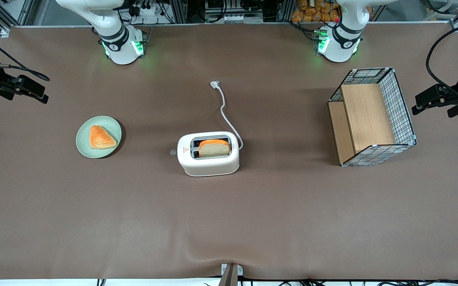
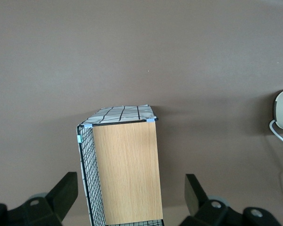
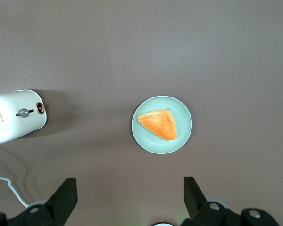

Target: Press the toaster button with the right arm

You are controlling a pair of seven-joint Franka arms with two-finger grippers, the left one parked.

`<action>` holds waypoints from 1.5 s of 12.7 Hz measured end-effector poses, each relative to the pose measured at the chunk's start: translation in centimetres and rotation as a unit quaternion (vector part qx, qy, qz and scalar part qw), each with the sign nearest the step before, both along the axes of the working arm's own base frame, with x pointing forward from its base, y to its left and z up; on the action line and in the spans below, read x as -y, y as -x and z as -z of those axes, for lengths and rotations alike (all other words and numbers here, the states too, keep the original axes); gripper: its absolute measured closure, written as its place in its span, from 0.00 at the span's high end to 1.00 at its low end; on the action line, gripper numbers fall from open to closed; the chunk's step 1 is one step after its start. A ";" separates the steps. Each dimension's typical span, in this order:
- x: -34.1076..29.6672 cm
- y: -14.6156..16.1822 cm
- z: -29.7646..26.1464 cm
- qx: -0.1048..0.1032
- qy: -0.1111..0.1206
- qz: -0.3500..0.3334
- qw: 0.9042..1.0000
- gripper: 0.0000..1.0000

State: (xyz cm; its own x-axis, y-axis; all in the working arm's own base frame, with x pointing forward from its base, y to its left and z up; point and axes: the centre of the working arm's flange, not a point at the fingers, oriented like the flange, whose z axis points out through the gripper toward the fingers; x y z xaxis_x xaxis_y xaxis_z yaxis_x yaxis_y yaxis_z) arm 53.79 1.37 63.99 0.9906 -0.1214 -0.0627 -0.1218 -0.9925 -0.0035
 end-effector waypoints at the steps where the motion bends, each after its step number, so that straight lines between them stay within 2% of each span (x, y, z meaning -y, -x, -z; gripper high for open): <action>1: 0.0 0.0 0.0 0.000 0.000 0.000 1.000 1.00; 11: -0.1 0.0 0.1 -0.001 0.000 -0.001 1.000 1.00; 17: -0.5 -1.1 3.0 -0.040 0.000 -0.004 0.999 1.00; 19: -0.6 -1.0 3.1 -0.047 0.000 -0.006 0.999 1.00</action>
